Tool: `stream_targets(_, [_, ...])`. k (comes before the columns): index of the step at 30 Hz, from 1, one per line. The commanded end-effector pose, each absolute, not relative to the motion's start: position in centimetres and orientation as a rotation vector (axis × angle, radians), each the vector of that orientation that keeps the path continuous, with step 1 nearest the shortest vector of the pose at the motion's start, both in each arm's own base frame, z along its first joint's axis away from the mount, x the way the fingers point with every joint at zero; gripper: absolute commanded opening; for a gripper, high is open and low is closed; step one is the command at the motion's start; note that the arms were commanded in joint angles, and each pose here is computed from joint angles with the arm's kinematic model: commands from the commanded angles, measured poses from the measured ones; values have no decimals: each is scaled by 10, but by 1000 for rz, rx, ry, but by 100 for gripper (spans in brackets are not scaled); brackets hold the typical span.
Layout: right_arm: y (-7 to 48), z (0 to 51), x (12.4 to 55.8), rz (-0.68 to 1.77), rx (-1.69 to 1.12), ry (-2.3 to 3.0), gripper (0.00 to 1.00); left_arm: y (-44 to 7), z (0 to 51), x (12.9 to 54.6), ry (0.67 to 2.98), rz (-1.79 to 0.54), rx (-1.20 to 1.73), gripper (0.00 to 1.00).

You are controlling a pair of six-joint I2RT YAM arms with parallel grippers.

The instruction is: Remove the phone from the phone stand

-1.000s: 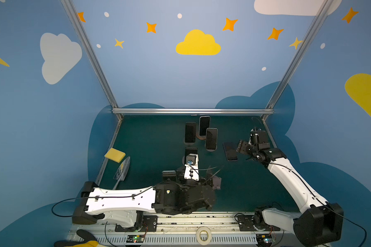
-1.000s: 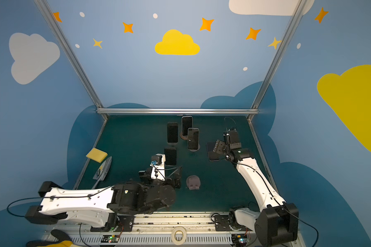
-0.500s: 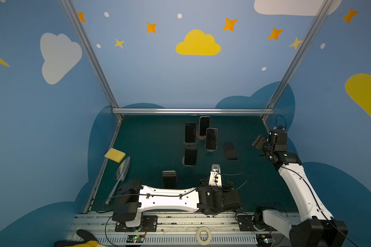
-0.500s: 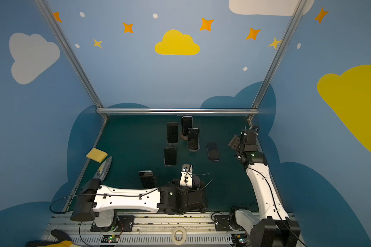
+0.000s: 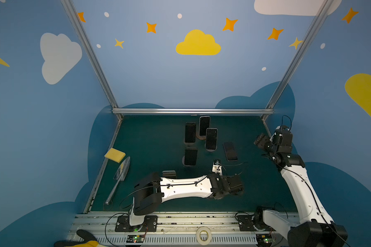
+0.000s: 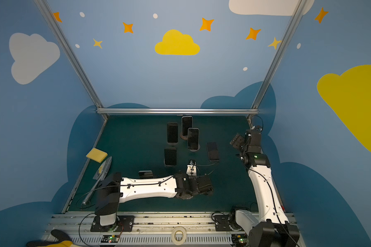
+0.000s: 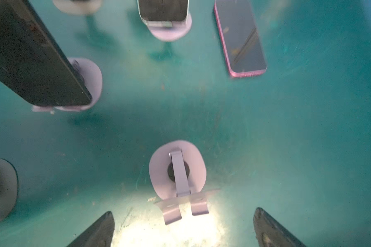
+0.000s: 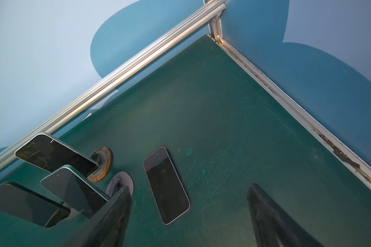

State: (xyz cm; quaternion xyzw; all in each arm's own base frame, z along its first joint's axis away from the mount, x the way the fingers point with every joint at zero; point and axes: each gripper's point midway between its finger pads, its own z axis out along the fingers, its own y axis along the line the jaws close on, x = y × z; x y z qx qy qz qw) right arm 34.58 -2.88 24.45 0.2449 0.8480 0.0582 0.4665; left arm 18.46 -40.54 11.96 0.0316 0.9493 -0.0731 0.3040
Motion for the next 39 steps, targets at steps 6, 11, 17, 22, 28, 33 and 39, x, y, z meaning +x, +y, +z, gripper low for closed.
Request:
stream_targets(6, [-26,244,350,183,600,2067,85,-408,99,190,2526,-71,155,100])
stream_targets(11, [-22,241,353,210,580,2079,85,-411,95,197,2498,-31,171,98])
stream_targets(17, [-17,236,358,240,564,2100,85,-416,83,204,2499,-33,157,95])
stream_targets(22, [-17,237,360,250,559,2097,85,-410,79,212,2484,-33,143,88])
stream_targets(28, [-16,234,362,262,562,2096,85,-397,75,223,2454,39,175,80])
stream_targets(33, [-16,233,363,267,563,2092,85,-382,79,226,2433,77,195,78])
stream_targets(39, [-16,234,362,272,569,2088,85,-378,84,224,2427,46,204,78])
